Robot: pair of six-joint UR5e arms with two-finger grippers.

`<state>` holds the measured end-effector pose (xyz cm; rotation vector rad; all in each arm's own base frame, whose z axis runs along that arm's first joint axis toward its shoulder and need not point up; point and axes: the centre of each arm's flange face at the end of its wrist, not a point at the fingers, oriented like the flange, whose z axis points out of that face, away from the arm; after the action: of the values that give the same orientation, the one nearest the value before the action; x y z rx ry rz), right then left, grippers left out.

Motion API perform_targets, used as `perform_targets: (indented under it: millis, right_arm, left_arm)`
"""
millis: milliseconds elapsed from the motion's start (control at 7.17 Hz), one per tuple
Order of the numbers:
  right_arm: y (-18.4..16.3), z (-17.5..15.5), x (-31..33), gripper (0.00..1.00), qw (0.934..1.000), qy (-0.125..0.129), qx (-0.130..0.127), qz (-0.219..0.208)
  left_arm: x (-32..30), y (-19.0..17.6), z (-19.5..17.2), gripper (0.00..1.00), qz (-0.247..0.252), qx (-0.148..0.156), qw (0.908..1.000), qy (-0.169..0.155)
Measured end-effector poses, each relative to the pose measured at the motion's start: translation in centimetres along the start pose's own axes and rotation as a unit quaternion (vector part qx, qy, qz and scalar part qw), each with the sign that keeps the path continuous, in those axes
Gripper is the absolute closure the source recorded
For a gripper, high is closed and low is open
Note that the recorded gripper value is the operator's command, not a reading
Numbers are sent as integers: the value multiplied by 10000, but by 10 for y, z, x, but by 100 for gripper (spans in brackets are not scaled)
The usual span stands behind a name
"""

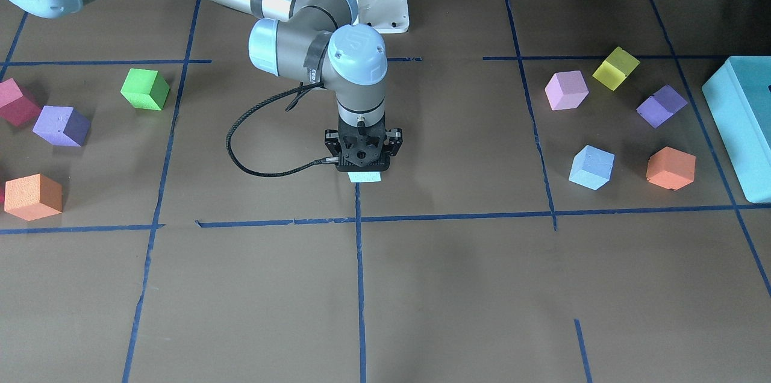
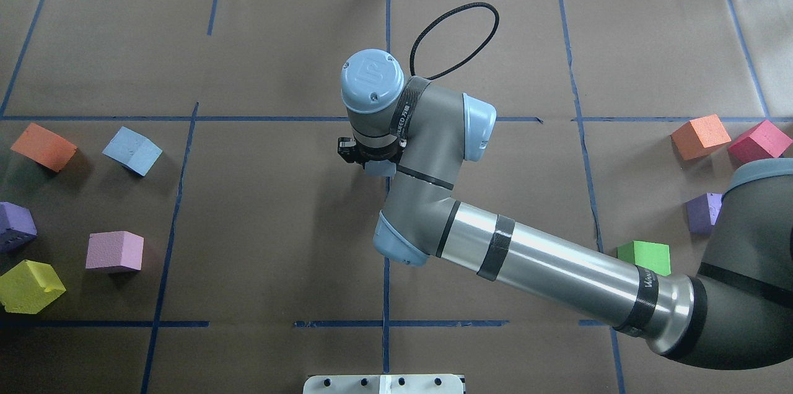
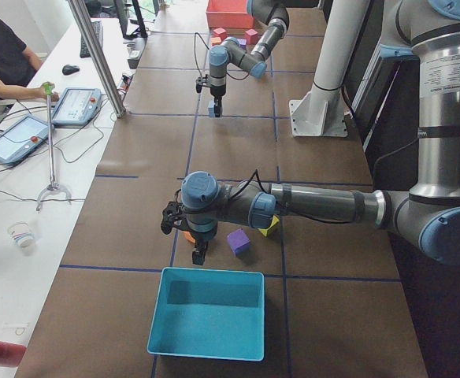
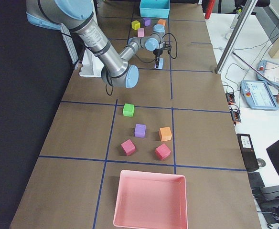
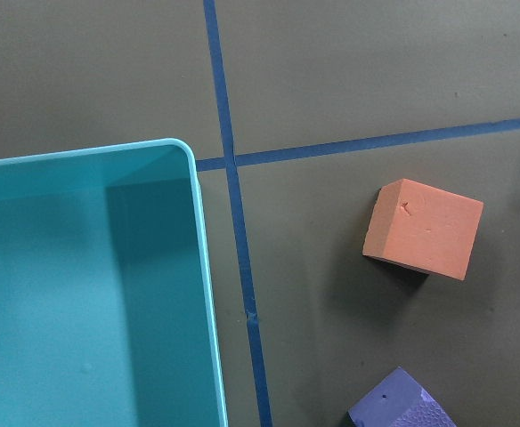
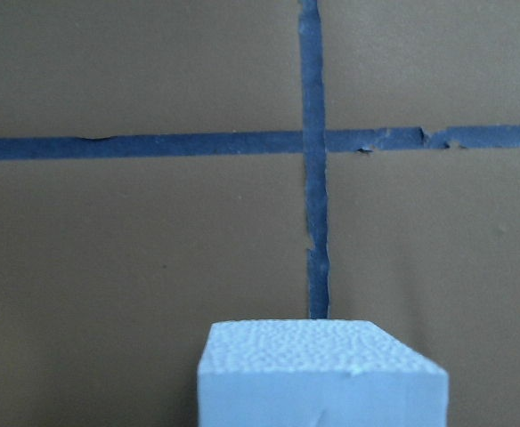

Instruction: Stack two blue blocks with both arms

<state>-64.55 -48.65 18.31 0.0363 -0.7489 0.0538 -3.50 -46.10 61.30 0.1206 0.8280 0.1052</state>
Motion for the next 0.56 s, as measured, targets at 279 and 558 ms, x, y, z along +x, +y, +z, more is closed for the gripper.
perform_targets:
  millis: [279,558]
  right_arm:
    - [5,9,2,95,9998,211,-61,27]
    - [7,12,4,77,9995,305,-91,48]
  left_arm:
    - [1,0,-1,0,8,7,10000,0]
    - [1,0,-1,0,7,6,10000,5]
